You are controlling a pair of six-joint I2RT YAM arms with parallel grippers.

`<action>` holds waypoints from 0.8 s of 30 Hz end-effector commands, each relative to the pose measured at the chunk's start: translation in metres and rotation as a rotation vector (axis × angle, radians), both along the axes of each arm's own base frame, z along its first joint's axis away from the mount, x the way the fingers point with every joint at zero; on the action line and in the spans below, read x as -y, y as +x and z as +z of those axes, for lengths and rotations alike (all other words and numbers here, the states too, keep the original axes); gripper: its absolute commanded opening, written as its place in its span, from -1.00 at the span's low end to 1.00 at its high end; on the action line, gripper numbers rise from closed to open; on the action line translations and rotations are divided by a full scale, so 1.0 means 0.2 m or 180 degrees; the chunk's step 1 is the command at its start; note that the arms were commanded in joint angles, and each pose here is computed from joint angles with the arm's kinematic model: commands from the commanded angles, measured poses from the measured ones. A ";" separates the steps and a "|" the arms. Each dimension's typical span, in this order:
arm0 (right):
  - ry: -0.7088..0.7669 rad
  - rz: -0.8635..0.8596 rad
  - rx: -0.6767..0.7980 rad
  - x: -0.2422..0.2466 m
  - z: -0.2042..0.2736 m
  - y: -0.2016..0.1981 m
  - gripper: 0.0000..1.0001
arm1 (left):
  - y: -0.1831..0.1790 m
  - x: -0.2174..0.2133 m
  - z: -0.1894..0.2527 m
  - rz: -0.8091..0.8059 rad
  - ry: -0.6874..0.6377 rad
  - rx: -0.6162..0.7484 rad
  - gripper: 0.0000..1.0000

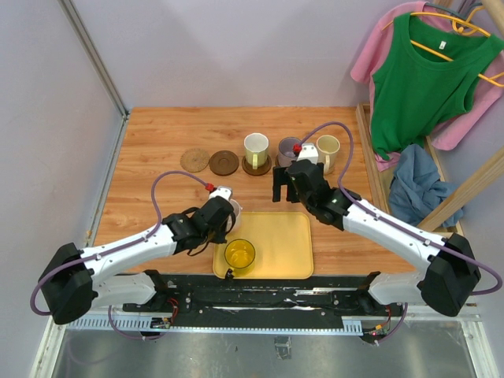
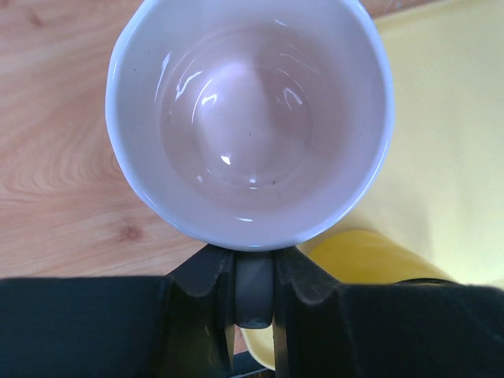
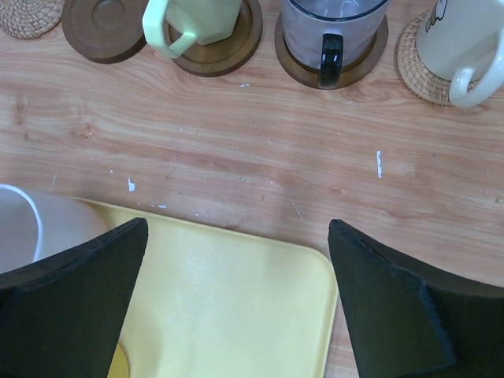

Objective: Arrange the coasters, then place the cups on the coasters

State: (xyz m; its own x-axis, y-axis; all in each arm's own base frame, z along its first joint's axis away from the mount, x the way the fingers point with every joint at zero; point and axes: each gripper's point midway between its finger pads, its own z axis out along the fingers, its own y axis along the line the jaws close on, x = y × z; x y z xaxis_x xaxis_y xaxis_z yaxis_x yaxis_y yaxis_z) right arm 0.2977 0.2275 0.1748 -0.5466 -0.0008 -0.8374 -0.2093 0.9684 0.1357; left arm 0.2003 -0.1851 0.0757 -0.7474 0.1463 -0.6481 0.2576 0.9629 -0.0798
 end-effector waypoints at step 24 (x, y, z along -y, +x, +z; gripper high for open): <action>-0.0224 -0.0608 0.0488 0.37 0.13 0.01 0.97 | 0.96 -0.05 0.56 0.0584 0.0131 0.1409 -0.99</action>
State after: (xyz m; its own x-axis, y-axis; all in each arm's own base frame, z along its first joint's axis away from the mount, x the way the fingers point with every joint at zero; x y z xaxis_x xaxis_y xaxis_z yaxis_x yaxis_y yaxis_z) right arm 0.2931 0.1871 0.1969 -0.4464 0.0299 -0.8943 -0.1310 0.9865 0.0984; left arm 0.3468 -0.1660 0.1373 -0.5633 0.1478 -0.8129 0.0907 0.9890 0.1170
